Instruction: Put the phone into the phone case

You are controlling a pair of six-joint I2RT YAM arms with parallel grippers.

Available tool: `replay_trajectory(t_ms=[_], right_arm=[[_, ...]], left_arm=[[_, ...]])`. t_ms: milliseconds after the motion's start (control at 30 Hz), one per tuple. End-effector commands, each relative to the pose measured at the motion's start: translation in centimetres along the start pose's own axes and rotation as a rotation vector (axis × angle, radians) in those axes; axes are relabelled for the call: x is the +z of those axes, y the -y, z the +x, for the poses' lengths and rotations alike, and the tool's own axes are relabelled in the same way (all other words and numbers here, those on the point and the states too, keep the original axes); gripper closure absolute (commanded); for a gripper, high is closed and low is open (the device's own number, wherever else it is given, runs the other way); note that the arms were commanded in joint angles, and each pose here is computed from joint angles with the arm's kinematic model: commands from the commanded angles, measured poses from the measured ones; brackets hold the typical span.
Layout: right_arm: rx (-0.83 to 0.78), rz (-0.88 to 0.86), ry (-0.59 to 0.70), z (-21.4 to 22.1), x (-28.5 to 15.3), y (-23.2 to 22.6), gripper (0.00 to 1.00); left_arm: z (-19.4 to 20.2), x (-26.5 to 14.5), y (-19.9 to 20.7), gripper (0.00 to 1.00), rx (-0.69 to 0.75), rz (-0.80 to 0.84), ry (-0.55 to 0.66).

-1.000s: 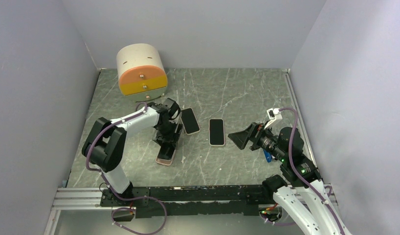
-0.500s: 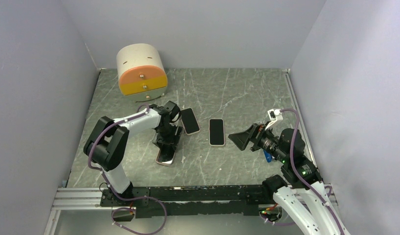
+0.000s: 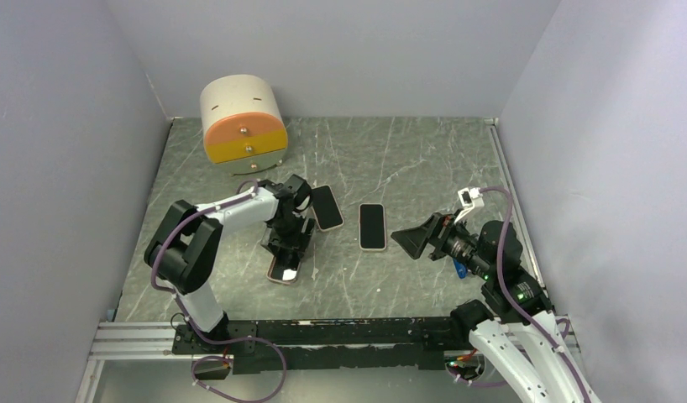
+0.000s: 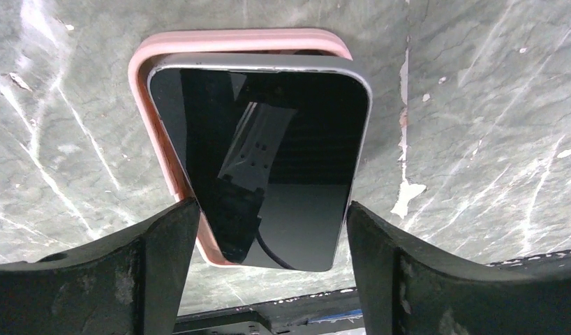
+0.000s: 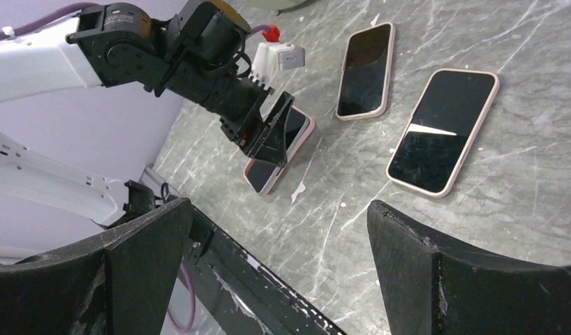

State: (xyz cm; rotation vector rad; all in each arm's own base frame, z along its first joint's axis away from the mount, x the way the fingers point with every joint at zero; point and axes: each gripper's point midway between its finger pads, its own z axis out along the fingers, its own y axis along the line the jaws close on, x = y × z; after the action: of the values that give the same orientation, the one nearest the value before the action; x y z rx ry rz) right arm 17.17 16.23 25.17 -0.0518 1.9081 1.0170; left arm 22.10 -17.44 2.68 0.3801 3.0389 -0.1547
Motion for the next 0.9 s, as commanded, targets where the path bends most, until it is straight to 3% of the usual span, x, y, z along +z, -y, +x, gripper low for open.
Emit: replay_trajectory(t_ms=[0,300,533,600,700,867], right_arm=[[0.007,-0.058,0.01,-0.3,0.2,-1.1,0.01],[0.026,-0.023,-0.003,0.0,0.8,-0.3,0.01],[0.072,0.006,-0.023,0.9,1.6,0.8,0.01],[0.086,0.008,-0.034,1.1,1.9,1.0,0.02],[0.107,-0.004,-0.063,1.7,2.6,1.0,0.09],[0.15,-0.023,-0.077,2.2,3.5,1.1,0.18]], left_arm=[[-0.5,-0.8,0.3,0.07,-0.006,-0.008,0.02],[-2.6,-3.7,0.7,0.05,-0.011,-0.001,0.116],[-5.3,-7.4,0.2,0.05,-0.017,-0.025,0.304],[-6.1,-7.9,-0.8,0.05,-0.076,-0.034,0.366],[-5.6,-7.7,-3.0,0.05,-0.274,0.016,0.298],[-5.1,-6.0,-4.2,0.06,-0.348,0.071,0.28]])
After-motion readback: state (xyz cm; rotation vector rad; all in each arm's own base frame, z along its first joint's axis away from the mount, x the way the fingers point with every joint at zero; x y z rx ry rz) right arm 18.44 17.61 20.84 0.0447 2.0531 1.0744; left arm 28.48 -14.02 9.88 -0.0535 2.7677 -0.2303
